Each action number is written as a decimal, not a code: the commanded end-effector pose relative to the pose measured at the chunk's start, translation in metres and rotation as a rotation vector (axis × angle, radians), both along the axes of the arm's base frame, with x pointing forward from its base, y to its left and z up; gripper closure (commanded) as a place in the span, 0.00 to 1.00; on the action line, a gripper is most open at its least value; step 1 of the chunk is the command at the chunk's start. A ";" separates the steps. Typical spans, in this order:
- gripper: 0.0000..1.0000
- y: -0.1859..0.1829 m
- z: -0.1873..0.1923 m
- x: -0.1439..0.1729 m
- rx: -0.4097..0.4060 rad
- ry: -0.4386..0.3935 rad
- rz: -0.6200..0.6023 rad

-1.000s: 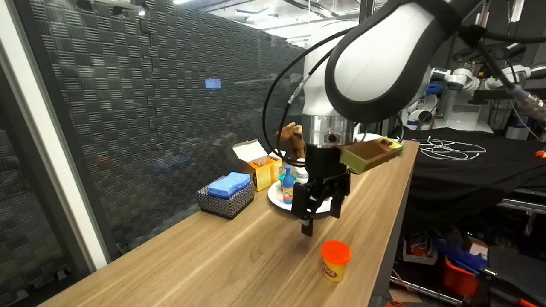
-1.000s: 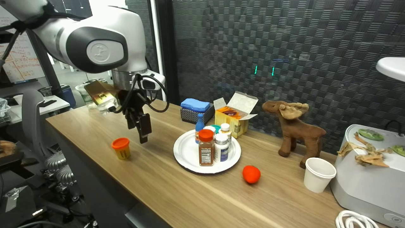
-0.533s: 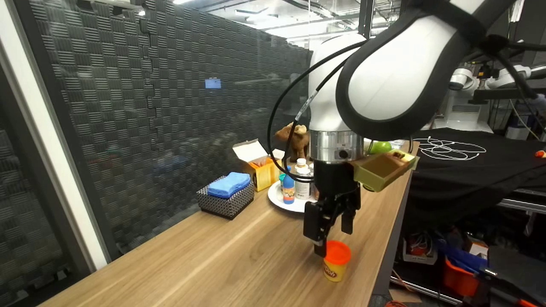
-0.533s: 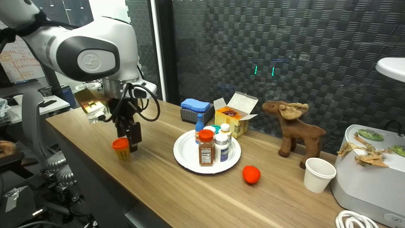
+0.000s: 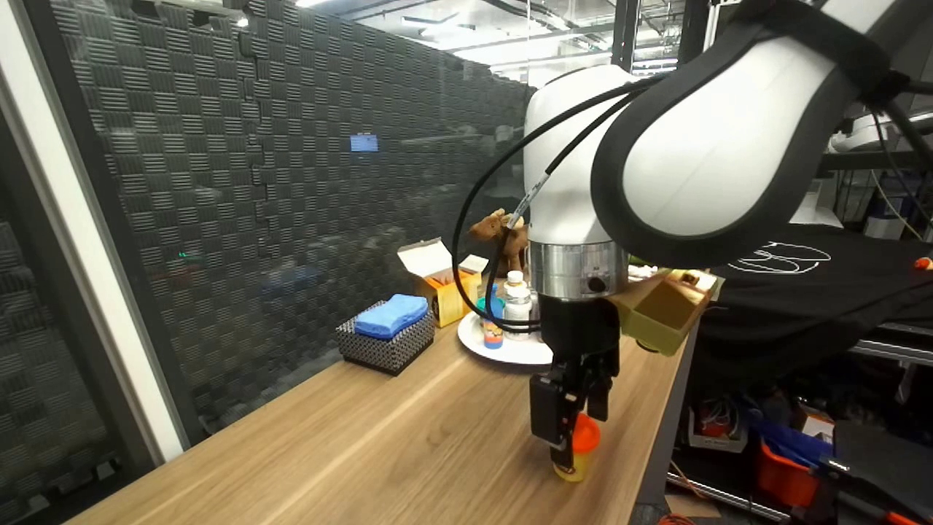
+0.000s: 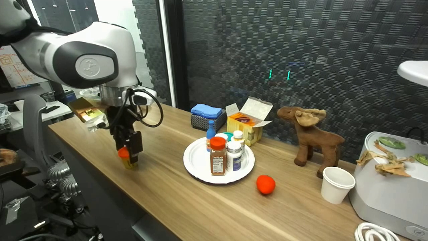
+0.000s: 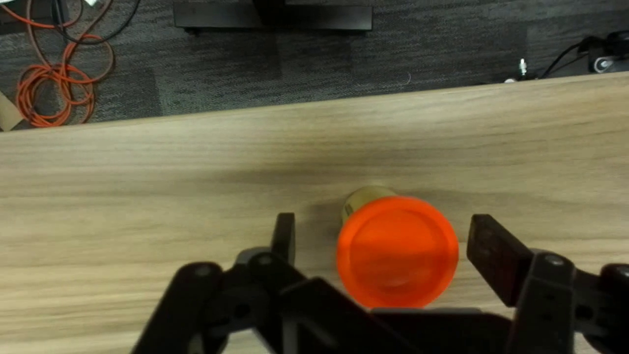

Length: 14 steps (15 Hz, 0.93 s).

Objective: Pick up all the objects surrounding the white plate and arrange them on the plate

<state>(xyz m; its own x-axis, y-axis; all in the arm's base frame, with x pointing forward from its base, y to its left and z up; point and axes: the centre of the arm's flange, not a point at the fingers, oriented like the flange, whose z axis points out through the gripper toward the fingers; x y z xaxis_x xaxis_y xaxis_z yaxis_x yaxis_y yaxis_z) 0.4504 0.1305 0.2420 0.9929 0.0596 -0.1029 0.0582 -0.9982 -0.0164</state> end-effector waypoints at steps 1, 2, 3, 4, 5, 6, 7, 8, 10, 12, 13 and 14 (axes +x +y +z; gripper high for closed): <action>0.42 0.004 0.008 -0.010 -0.038 -0.042 0.016; 0.49 0.004 0.008 -0.010 -0.046 -0.051 0.023; 0.56 0.005 0.009 -0.009 -0.052 -0.063 0.031; 0.65 0.006 0.010 -0.009 -0.059 -0.070 0.038; 0.71 0.007 0.011 -0.009 -0.069 -0.080 0.043; 0.71 0.007 0.013 -0.010 -0.077 -0.088 0.050; 0.72 0.007 0.015 -0.010 -0.085 -0.094 0.051; 0.72 0.006 0.020 -0.010 -0.089 -0.102 0.043; 0.72 0.000 0.034 -0.005 -0.110 -0.135 0.016; 0.72 -0.010 0.048 0.011 -0.123 -0.172 -0.023; 0.72 -0.017 0.054 0.020 -0.124 -0.188 -0.050; 0.72 -0.026 0.060 0.032 -0.114 -0.202 -0.083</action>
